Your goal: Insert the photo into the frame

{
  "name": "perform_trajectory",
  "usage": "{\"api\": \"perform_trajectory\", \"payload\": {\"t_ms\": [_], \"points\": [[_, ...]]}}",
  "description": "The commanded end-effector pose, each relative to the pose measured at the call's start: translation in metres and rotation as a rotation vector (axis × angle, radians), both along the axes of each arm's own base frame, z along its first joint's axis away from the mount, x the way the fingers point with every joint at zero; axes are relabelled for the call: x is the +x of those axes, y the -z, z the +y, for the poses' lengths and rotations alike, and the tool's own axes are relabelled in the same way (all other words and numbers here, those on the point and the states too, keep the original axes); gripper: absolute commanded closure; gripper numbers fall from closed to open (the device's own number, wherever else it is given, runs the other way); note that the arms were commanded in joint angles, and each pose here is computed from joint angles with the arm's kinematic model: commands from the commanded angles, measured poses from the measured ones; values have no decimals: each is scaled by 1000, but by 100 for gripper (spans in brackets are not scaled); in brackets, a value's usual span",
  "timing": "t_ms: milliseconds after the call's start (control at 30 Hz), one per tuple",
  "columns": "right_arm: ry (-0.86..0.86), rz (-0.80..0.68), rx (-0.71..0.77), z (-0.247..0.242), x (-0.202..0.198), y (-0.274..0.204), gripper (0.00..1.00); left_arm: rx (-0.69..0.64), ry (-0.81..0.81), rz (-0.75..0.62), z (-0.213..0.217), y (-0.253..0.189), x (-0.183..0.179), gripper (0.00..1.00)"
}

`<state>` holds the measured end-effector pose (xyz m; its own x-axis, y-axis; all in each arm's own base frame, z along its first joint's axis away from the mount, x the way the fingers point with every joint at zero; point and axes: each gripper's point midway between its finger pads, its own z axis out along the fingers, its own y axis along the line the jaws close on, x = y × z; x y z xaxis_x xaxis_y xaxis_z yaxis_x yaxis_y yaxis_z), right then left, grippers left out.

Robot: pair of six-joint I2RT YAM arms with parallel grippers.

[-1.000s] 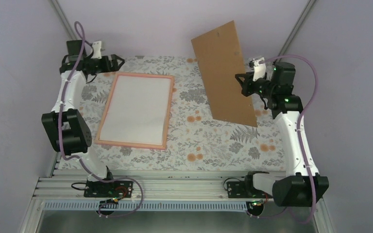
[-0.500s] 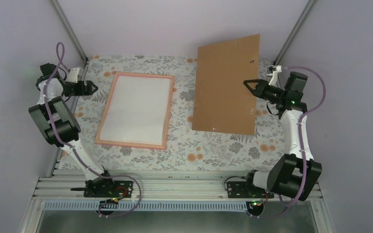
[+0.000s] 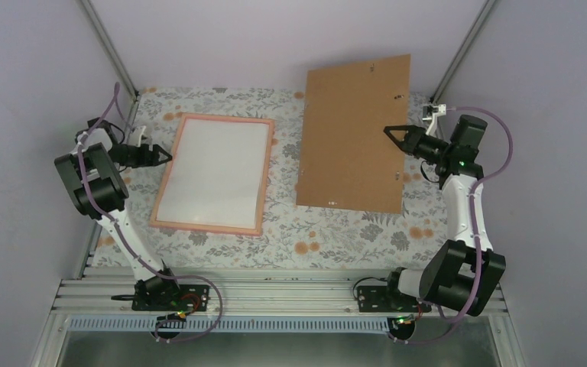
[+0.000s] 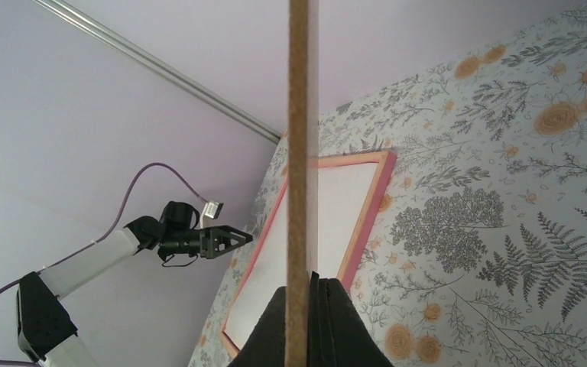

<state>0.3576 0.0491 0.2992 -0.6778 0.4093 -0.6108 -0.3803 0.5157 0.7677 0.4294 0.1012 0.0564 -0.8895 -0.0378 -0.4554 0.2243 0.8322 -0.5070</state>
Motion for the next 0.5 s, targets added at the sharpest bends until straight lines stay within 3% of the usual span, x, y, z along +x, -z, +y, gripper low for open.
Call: {"api": "perform_trajectory", "payload": {"t_ms": [0,467], "points": [[-55,-68,27,4,-8,-21,96,-65,72,0,-31,13,-4,13],[-56,-36,46,2,-4,-12,96,-199,254,41,-167,23,-25,15]]}}
